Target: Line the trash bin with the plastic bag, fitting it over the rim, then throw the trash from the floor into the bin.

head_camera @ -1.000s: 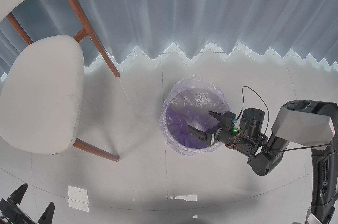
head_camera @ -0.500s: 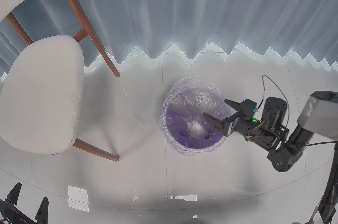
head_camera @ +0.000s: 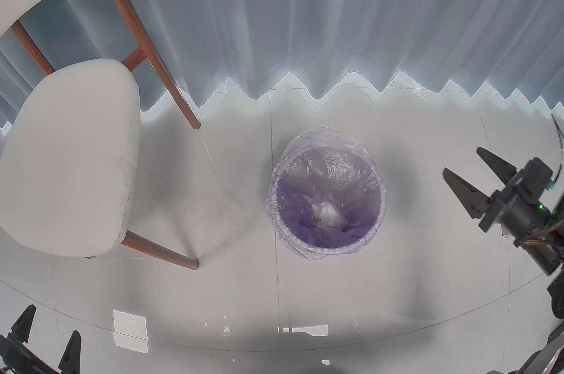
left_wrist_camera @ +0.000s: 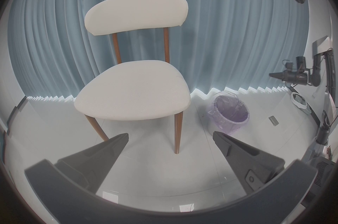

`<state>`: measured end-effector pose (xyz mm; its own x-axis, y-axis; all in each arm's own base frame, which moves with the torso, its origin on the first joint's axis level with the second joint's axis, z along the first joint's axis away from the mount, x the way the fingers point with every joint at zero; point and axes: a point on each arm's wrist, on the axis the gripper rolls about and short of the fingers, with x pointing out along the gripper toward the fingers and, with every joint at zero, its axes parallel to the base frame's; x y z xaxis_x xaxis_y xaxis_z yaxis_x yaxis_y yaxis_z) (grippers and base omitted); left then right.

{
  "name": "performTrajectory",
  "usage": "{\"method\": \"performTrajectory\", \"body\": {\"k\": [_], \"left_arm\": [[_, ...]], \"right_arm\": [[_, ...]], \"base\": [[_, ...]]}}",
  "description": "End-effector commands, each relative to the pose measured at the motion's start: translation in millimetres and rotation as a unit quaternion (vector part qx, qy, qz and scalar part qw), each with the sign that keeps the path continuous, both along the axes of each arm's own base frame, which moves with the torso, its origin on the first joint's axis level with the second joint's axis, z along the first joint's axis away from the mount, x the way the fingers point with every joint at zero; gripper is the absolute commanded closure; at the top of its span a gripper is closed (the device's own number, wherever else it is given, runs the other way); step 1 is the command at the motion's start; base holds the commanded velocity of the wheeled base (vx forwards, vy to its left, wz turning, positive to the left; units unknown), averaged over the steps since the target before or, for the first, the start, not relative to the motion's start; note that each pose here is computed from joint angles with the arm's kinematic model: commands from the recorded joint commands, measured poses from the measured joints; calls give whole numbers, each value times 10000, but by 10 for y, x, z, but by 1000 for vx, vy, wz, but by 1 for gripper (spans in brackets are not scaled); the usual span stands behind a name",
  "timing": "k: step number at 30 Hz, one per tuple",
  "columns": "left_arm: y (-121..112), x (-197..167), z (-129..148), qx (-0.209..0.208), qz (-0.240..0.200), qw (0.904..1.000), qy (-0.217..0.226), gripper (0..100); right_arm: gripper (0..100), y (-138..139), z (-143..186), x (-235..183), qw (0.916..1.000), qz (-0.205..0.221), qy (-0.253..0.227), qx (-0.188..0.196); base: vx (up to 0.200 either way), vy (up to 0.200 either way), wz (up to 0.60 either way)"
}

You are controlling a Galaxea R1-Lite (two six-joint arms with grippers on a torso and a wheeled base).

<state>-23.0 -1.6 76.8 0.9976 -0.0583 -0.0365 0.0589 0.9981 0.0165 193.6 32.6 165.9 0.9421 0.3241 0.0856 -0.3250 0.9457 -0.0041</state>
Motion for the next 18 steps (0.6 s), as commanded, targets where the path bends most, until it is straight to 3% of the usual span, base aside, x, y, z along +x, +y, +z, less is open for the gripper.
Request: {"method": "performTrajectory", "body": {"k": [1,6,9,12,14,16,18], "left_arm": [[1,1,-54,12,-39,10000,16,0],[1,1,-54,12,-39,10000,16,0],[1,1,-54,5,-39,10000,16,0],[1,1,-54,5,-31,10000,16,0],[1,1,-54,5,-31,10000,16,0],[1,1,-54,5,-31,10000,16,0],[1,1,-54,5,-31,10000,16,0]], "right_arm": [[0,-277,-3,-1331,9941,-802,-707,161],[0,-287,-149,-1627,9948,-838,-574,73],[0,-301,-553,-2118,9955,-875,-302,-215],[0,-298,-778,-2203,9937,-1047,115,-389],[0,-313,-859,-2168,9896,-1390,214,-303],[0,-338,-840,-2176,9814,-1900,255,57],[0,-348,-845,-2180,9764,-2111,344,301]], "base": [[0,0,0],[0,0,0],[0,0,0],[0,0,0],[0,0,0],[0,0,0],[0,0,0]]}}
